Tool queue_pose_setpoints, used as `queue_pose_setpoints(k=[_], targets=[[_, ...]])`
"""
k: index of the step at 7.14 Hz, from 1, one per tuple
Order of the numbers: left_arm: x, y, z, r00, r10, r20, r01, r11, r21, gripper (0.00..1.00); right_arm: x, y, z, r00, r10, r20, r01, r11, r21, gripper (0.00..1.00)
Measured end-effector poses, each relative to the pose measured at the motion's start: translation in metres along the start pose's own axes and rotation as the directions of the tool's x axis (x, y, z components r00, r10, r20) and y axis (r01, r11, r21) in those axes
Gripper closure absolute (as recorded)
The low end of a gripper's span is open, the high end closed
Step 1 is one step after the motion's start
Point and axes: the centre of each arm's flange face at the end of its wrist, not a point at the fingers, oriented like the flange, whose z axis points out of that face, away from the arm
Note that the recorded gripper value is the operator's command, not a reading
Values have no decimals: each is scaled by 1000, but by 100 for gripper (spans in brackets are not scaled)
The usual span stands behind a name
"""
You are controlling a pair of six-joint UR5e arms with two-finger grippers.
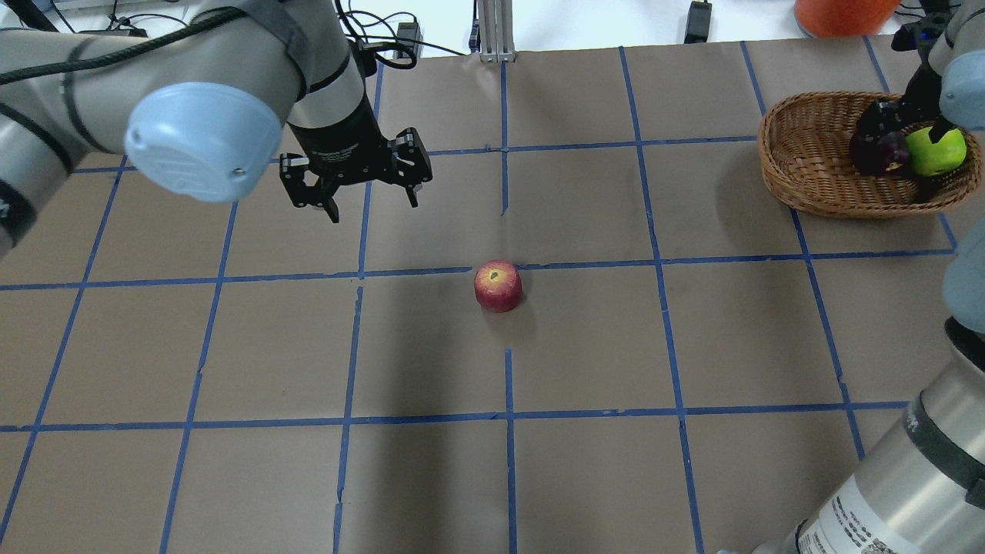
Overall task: Put all apples into basket
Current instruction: 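Release the dark red apple in the basket while the left gripper withdraws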
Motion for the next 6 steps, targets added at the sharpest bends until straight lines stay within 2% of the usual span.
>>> queue_pose_setpoints(k=[2, 4, 5, 6], targets=[[-28, 15, -42, 999, 40, -11, -40, 998, 39, 0, -62, 11, -87, 997, -63, 42, 65, 997, -50, 0], [-37, 19, -53, 999, 49, -16, -48, 997, 54, 0, -141, 42, -163, 990, -69, 119, 79, 994, -81, 0], [-40, 18, -57, 999, 49, -16, -48, 997, 67, 0, -190, 52, -179, 987, -45, 154, 60, 994, -90, 0], [-42, 16, -59, 999, 48, -16, -47, 996, 77, 0, -244, 60, -179, 986, -22, 168, 42, 993, -115, 0]])
